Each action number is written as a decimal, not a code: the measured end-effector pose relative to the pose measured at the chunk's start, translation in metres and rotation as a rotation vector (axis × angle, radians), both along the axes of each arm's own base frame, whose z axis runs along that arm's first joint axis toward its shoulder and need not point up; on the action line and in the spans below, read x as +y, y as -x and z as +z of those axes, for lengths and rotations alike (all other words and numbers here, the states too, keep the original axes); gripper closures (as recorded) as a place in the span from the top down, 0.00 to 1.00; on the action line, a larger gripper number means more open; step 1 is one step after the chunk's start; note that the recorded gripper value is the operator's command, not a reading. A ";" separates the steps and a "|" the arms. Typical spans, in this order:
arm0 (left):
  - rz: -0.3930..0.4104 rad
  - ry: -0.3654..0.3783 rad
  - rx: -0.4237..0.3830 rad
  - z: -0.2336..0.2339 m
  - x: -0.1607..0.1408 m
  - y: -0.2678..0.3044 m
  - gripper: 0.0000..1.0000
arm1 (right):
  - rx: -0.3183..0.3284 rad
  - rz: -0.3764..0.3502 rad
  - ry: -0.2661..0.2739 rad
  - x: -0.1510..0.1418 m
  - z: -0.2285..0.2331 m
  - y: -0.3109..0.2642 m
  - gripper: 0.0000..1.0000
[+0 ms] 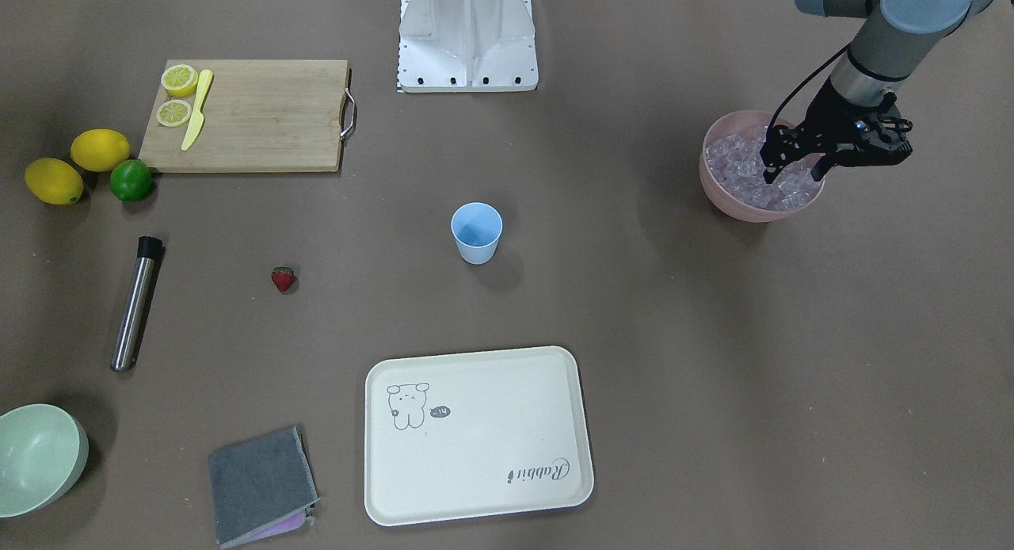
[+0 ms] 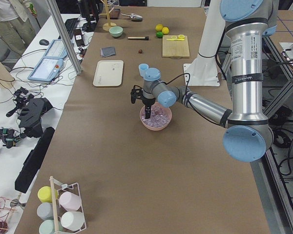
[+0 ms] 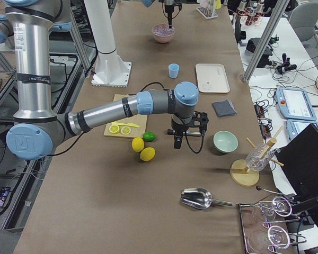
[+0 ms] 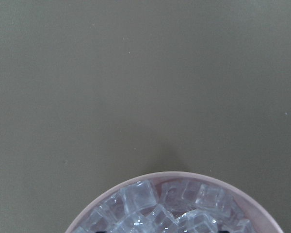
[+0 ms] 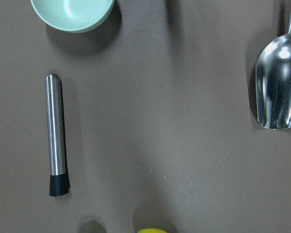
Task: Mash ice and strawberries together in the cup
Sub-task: 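Lower the left gripper into the ice cubes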
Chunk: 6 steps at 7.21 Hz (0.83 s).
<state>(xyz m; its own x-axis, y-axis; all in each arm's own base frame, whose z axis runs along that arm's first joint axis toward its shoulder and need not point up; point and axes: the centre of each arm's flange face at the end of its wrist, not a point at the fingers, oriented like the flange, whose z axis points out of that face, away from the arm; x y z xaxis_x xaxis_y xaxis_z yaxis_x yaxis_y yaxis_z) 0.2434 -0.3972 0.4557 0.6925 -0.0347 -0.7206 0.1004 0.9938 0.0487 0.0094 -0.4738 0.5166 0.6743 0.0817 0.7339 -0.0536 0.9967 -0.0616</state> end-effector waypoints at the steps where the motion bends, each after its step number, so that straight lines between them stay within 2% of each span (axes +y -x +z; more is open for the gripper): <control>1: 0.004 0.001 -0.004 0.002 0.001 -0.001 0.78 | 0.000 -0.001 -0.004 0.000 0.000 0.000 1.00; 6: 0.011 0.012 -0.019 0.012 0.001 -0.003 0.70 | 0.000 -0.004 -0.014 -0.001 -0.002 0.002 1.00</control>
<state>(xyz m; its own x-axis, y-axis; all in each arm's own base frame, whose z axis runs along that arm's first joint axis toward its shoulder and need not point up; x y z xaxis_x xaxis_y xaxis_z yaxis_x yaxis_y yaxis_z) 0.2461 -0.3965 0.4679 0.7063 -0.0355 -0.7071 0.0890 0.9953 0.0390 0.0077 -0.4749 0.5147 0.6743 0.0684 0.7352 -0.0496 0.9976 -0.0474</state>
